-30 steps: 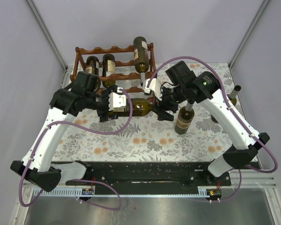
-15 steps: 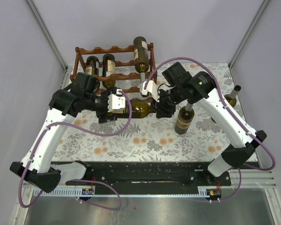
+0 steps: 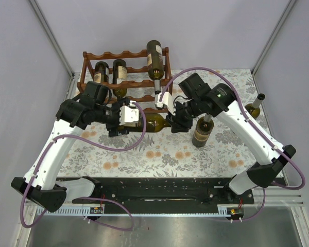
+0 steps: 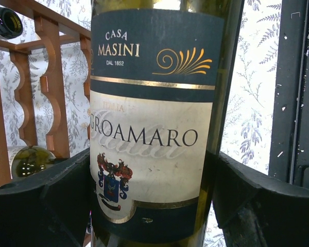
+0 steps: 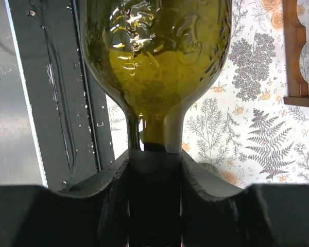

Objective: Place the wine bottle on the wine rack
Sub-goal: Adjust the wine bottle.

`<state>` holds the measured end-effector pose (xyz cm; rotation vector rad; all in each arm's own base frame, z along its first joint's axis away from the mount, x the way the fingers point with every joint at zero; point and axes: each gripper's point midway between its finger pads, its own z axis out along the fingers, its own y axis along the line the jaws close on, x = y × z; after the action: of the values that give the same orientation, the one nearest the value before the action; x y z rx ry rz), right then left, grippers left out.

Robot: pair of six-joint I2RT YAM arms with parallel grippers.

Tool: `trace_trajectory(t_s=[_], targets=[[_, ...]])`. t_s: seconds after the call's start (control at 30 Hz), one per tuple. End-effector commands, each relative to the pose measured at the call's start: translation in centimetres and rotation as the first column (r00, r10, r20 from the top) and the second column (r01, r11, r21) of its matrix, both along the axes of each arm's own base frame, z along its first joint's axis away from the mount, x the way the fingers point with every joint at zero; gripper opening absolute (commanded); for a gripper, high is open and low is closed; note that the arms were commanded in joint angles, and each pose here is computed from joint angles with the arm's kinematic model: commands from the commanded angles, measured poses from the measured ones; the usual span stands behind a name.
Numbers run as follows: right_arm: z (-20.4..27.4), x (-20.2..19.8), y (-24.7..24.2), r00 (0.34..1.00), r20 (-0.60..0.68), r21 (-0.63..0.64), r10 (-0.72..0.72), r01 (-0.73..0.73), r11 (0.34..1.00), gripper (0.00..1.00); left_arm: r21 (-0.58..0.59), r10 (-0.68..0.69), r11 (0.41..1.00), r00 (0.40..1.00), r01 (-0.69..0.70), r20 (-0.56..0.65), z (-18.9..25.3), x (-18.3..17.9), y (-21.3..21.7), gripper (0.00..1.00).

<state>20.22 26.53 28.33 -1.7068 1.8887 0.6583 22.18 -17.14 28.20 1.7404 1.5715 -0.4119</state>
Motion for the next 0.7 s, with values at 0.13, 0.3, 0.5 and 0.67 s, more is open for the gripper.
trace_trajectory(t_s=[0.13, 0.3, 0.5, 0.67], targets=[[2.2, -3.2, -0.2, 0.998, -0.024, 0.096, 0.062, -0.06, 0.994, 0.0, -0.043, 0.034, 0.999, 0.965, -0.024, 0.259, 3.9, 4.3, -0.2, 0.33], [2.0, -3.0, -0.4, 0.999, -0.021, 0.091, 0.039, -0.037, 0.995, 0.0, -0.042, 0.069, 0.997, 0.957, -0.059, 0.283, 4.2, 5.4, 0.4, 0.57], [2.3, -3.1, -0.4, 1.0, -0.015, 0.112, 0.024, -0.022, 0.993, 0.0, -0.048, 0.094, 0.995, 0.946, -0.084, 0.311, 4.6, 6.2, 1.2, 0.71], [2.7, -3.0, -0.4, 1.0, -0.004, 0.124, 0.018, -0.018, 0.992, 0.0, -0.048, 0.111, 0.994, 0.938, -0.101, 0.327, 4.4, 6.6, 2.2, 0.9]])
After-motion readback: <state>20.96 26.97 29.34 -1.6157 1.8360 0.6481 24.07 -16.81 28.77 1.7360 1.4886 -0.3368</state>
